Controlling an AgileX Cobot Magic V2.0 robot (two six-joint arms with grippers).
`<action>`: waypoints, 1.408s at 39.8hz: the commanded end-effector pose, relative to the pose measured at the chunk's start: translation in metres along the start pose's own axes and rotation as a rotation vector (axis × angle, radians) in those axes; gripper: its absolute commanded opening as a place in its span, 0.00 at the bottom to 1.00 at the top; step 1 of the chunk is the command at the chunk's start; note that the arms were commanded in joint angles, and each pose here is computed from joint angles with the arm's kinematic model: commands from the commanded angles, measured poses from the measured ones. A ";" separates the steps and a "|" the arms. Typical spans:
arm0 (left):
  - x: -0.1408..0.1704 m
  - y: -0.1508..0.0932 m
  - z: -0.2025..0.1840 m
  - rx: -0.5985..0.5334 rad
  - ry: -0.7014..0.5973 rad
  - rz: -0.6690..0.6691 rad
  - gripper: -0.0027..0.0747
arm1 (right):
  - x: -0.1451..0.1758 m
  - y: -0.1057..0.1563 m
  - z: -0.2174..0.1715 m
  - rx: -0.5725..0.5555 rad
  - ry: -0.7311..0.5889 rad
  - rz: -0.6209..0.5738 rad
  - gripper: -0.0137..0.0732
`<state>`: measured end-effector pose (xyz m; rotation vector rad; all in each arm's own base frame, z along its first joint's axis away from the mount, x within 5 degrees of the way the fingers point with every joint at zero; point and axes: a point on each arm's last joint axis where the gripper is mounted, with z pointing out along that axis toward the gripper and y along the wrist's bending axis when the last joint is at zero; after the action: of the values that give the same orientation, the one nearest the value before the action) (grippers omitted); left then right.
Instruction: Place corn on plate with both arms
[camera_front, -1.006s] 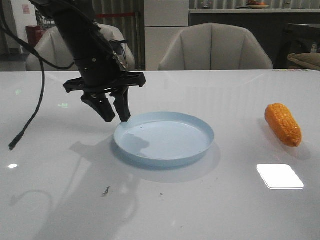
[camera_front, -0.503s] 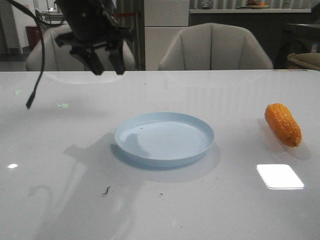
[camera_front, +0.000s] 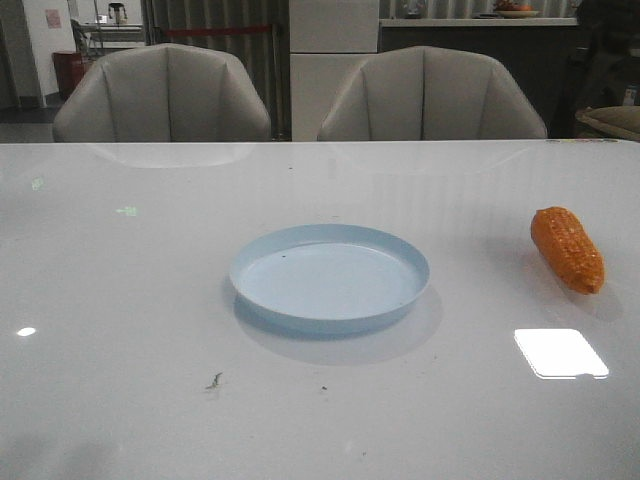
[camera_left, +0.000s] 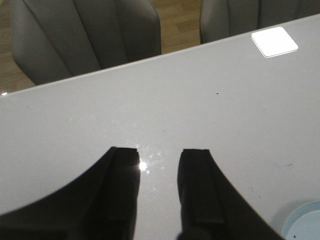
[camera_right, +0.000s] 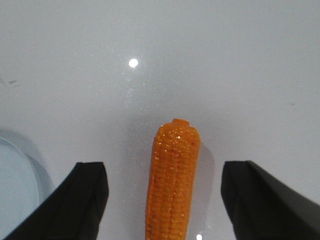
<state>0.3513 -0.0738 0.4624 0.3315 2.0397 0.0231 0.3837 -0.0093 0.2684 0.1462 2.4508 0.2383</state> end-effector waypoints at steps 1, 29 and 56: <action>-0.007 0.011 -0.042 -0.049 -0.191 -0.006 0.38 | -0.015 0.007 0.008 -0.012 -0.050 -0.020 0.83; 0.090 0.003 -0.100 -0.039 -0.162 -0.027 0.38 | 0.008 -0.005 0.068 0.024 0.106 -0.044 0.81; 0.090 0.003 -0.100 -0.036 -0.162 -0.032 0.38 | -0.033 0.027 0.061 -0.040 0.081 -0.111 0.50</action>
<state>0.2302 -0.0378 0.4123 0.3029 2.0014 0.0331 0.4403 0.0068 0.1883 0.0438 2.6861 0.2375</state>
